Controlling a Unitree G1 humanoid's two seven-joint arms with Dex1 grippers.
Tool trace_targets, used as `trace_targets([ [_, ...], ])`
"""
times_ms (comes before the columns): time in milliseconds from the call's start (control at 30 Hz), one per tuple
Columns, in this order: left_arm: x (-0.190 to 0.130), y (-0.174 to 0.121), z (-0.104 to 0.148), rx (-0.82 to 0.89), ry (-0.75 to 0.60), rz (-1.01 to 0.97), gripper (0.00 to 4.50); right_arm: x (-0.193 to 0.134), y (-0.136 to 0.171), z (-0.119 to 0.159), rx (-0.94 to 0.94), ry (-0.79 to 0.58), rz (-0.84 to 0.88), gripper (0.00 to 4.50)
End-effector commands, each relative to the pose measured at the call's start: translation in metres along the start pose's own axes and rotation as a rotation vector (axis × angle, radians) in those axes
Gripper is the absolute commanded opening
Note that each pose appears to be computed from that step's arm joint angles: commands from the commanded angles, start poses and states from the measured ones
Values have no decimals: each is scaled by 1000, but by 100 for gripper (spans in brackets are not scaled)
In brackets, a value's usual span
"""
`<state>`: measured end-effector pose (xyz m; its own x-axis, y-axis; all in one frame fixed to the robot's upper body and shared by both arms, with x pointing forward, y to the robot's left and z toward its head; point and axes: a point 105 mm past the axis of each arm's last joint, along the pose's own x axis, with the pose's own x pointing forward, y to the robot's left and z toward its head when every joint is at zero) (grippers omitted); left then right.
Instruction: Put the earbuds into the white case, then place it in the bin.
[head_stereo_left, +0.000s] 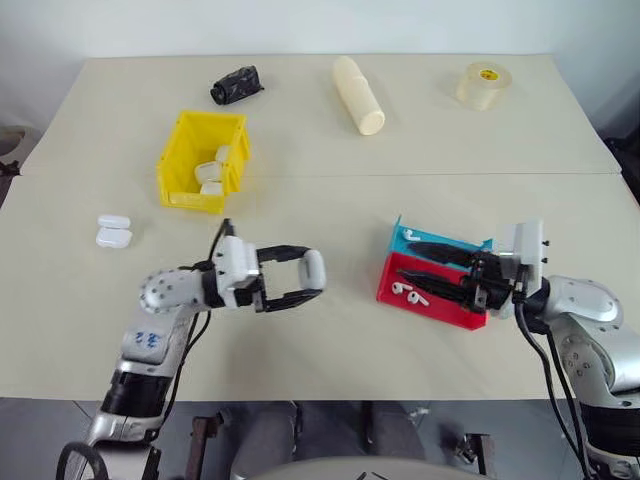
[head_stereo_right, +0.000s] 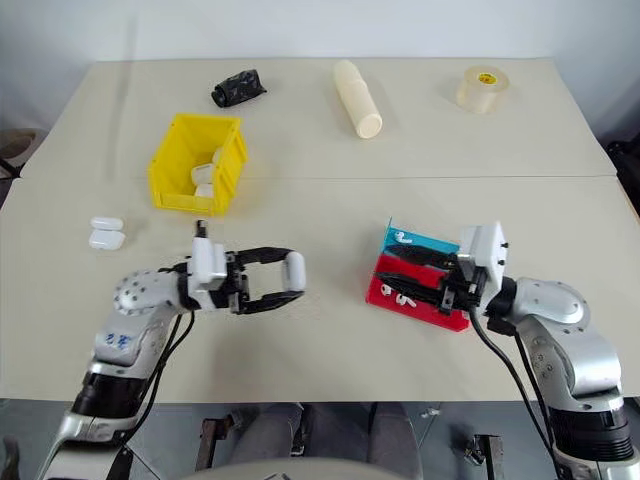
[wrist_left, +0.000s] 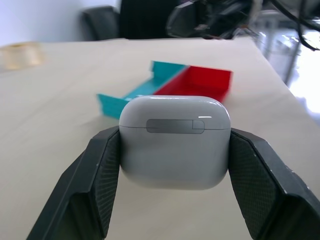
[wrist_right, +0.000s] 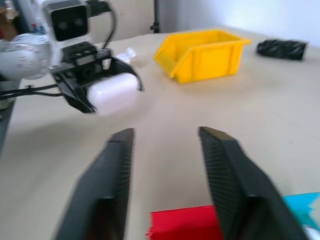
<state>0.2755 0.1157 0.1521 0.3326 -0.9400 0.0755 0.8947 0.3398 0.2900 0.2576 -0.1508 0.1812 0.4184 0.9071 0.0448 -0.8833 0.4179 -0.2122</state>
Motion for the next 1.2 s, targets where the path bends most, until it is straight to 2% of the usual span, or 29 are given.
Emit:
trace_targets([
  [33, -29, 12, 9, -13, -36, 202, 280, -6, 5, 9, -78, -35, -13, 351],
  [133, -52, 31, 9, -74, -94, 455, 280, -10, 10, 7, -97, -64, -21, 447],
  [233, -67, 44, 8, -132, -132, 636, 280, -17, 6, -1, -113, -57, -58, 447],
  [400, -87, 74, 8, -167, -159, 893, 280, -37, 2, -17, -25, -28, -105, 447],
  [500, -86, 85, 12, -170, -159, 930, 280, -39, -2, -18, -47, -33, -134, 447],
  [767, -80, 151, 27, -103, -107, 1031, 280, -30, -1, -15, -63, -53, -137, 447],
  [900, -71, 183, 19, -90, -3, 1024, 280, -23, -1, -7, -85, -76, -133, 447],
  [1000, -66, 196, 11, -111, 39, 1021, 280, -20, -2, 1, -114, -105, -147, 447],
  [1167, -63, 204, 7, -148, 50, 1014, 447, -13, 1, 9, -127, -134, -155, 450],
  [1200, -62, 204, 6, -155, 50, 999, 447, -12, 2, 8, -124, -135, -152, 450],
])
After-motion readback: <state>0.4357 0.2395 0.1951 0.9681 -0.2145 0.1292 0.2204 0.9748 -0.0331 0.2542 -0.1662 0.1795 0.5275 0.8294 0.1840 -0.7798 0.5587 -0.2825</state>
